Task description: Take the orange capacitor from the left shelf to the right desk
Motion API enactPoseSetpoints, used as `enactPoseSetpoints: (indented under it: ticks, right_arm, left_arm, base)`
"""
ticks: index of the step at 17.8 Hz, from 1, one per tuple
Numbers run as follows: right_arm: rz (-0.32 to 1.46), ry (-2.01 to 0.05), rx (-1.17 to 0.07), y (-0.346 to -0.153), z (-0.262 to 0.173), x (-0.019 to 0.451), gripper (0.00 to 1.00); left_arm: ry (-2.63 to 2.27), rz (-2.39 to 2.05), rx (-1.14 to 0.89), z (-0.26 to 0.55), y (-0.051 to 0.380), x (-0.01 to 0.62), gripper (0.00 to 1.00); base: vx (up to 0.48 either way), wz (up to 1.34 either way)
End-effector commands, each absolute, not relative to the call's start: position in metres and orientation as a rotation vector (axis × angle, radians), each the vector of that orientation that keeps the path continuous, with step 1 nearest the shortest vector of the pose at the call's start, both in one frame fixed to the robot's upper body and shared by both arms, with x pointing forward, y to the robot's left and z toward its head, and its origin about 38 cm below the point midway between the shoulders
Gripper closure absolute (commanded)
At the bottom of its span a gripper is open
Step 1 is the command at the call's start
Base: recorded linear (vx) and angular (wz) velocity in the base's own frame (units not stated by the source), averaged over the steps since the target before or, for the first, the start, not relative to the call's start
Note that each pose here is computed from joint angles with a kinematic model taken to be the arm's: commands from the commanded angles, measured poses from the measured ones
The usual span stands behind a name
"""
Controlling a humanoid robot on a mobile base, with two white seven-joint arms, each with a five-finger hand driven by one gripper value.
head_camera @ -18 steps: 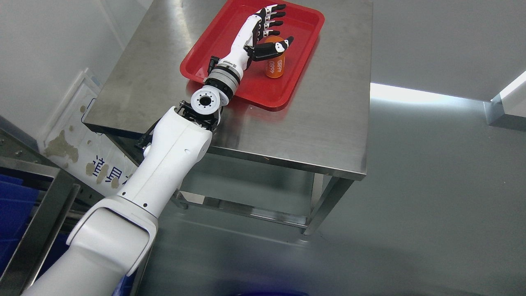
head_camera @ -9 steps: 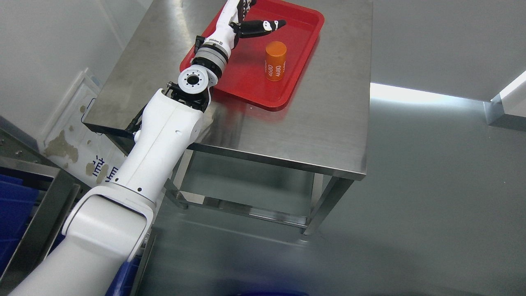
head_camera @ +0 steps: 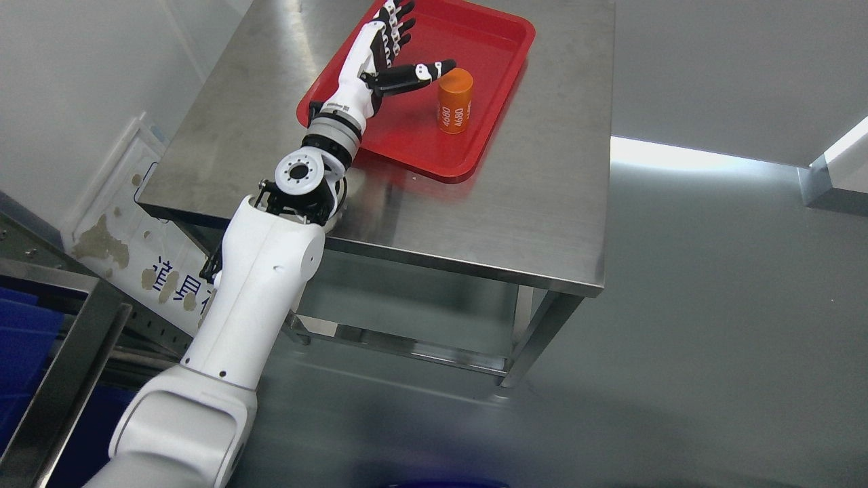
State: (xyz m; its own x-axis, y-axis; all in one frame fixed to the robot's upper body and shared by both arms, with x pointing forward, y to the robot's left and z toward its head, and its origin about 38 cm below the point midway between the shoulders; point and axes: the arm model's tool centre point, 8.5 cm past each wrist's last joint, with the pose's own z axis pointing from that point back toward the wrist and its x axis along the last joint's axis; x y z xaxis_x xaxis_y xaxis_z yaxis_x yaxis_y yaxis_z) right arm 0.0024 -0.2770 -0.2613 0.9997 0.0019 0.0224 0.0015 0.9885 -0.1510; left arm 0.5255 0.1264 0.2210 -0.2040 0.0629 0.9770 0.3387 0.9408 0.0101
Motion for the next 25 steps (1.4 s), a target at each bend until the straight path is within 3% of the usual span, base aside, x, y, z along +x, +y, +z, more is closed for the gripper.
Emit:
enactPoseSetpoints:
  ticks: [1, 9, 25]
  right_arm:
    - [-0.004, -0.018, -0.169, -0.288, -0.26, -0.006, 0.0]
    - [-0.004, -0.018, -0.169, -0.288, -0.26, -0.006, 0.0]
    - [-0.004, -0.018, -0.169, -0.288, -0.26, -0.006, 0.0]
  left_arm:
    - [-2.087, -0.114, -0.275, 0.294, 0.208, 0.454, 0.0]
    - [-2.006, -0.147, -0.368, 0.264, 0.165, 0.444, 0.0]
    - [-2.025, -0.143, -0.365, 0.27, 0.169, 0.441, 0.0]
  base:
    - [0.0, 0.0]
    - [0.0, 0.0]
    - [0.0, 0.0]
